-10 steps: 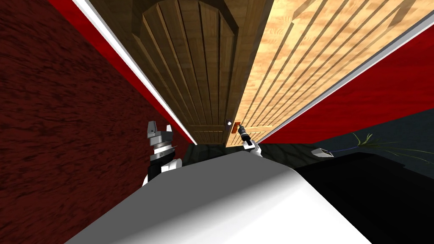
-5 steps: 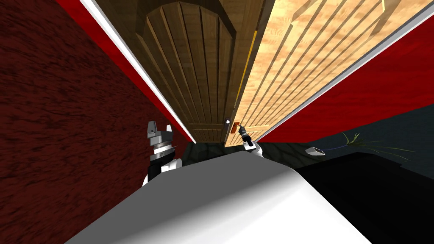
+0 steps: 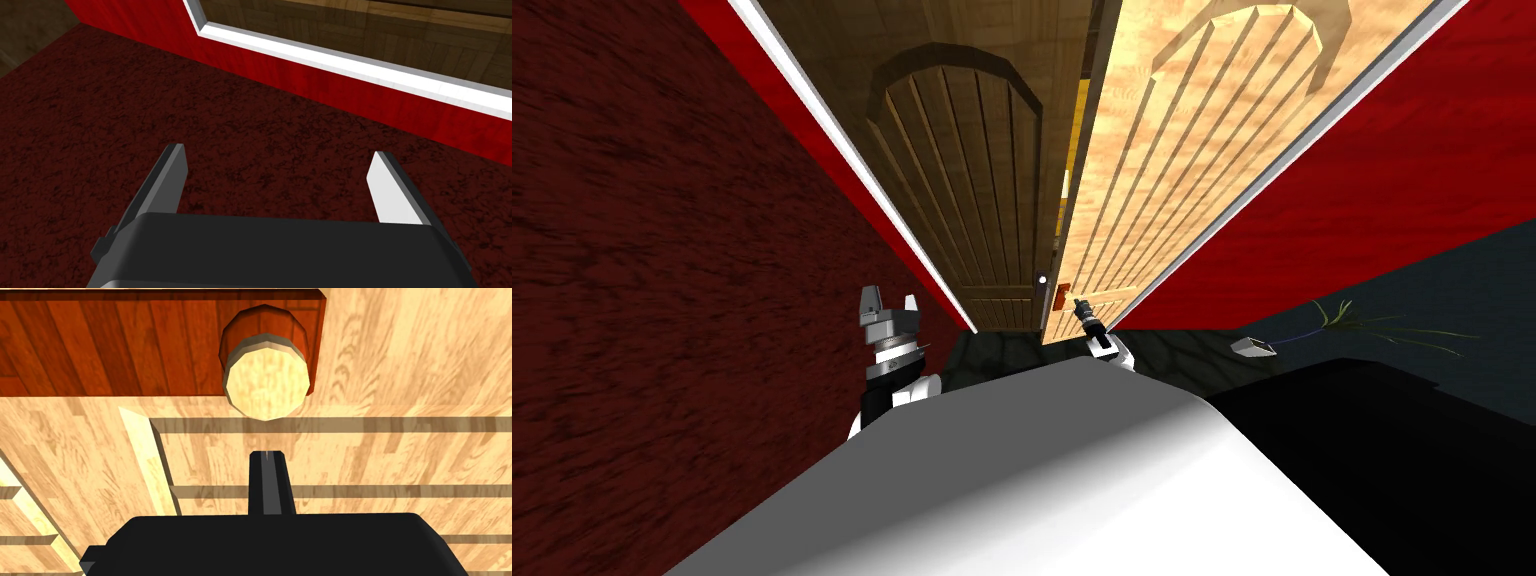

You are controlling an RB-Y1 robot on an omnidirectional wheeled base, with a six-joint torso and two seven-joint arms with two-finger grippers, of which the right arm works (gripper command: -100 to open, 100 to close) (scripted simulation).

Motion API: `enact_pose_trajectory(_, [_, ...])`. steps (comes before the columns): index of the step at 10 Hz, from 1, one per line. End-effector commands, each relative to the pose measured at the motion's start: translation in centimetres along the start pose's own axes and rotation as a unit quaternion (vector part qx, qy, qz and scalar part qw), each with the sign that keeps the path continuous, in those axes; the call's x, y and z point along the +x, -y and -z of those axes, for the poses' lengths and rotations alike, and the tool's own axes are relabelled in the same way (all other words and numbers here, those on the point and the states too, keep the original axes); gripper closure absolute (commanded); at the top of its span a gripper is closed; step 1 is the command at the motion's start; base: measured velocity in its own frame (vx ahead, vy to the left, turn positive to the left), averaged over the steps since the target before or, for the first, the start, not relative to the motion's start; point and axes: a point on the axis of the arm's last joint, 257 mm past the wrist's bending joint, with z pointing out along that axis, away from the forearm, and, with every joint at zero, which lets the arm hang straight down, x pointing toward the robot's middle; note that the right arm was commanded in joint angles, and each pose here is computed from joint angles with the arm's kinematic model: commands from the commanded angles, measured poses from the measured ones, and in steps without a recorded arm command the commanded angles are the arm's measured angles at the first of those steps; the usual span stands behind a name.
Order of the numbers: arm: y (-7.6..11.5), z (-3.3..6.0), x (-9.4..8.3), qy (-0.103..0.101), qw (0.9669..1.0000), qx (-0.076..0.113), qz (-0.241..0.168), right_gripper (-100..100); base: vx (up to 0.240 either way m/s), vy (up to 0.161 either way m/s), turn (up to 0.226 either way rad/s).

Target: Pull the door open

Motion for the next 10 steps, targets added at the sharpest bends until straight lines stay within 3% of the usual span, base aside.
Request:
enact_pose_trajectory(1, [-0.3, 0.22, 0.9, -0.012, 0.9999, -0.003, -0.003, -100, -0.187, 0.035, 0.049])
enact_pose_trajectory(3, [-0.5, 0.45, 1.7, -0.023, 0.9997, -0.005, -0.006, -100, -0.193, 0.030, 0.037])
enact_pose_trajectory(4, [-0.5, 0.38, 1.5, -0.019, 0.9998, -0.004, -0.005, -100, -0.086, 0.006, 0.001])
enact_pose_trajectory(10, [-0.5, -0.90, 1.4, -0.010, 0.9999, -0.008, -0.004, -100, 0.176, -0.029, 0.030])
